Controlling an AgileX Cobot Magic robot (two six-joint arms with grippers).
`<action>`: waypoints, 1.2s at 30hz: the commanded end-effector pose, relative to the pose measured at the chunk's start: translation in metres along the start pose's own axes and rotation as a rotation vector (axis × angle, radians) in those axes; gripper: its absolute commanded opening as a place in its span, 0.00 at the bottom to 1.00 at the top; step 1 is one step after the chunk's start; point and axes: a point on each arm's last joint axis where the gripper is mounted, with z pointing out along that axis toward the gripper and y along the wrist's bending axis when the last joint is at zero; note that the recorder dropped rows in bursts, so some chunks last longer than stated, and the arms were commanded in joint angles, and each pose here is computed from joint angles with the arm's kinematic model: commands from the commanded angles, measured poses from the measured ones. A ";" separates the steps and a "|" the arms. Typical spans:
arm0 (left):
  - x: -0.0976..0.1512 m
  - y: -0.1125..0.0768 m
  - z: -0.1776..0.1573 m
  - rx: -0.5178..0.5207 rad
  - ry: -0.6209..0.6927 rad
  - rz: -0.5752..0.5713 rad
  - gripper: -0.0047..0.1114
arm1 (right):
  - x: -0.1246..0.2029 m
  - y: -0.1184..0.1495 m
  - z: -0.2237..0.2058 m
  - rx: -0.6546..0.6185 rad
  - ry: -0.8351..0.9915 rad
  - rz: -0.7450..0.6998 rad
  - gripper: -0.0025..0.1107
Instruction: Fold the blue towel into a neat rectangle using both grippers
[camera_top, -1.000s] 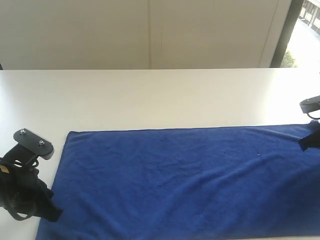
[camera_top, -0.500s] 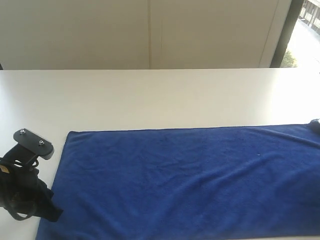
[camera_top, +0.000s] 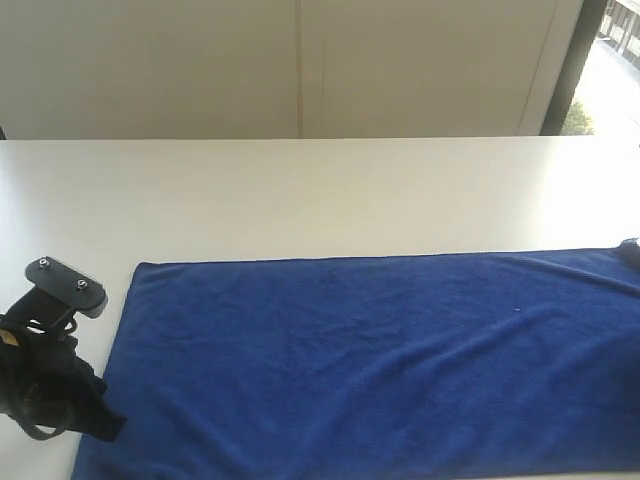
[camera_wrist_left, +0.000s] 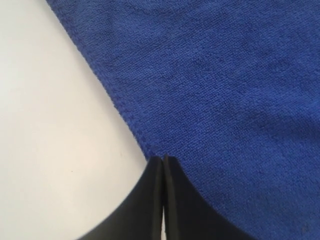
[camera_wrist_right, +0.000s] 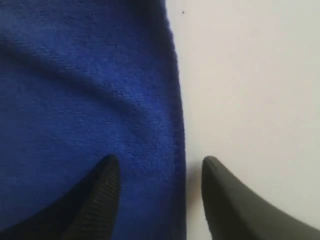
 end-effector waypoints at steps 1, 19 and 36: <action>0.001 -0.002 -0.002 0.008 0.000 -0.014 0.04 | 0.002 -0.001 0.002 -0.005 0.009 -0.004 0.43; 0.000 -0.002 -0.002 0.002 -0.009 -0.014 0.04 | 0.009 -0.004 -0.007 -0.007 0.027 -0.029 0.43; -0.001 -0.001 -0.002 -0.006 -0.022 -0.014 0.04 | 0.014 -0.007 0.009 -0.026 0.060 -0.005 0.35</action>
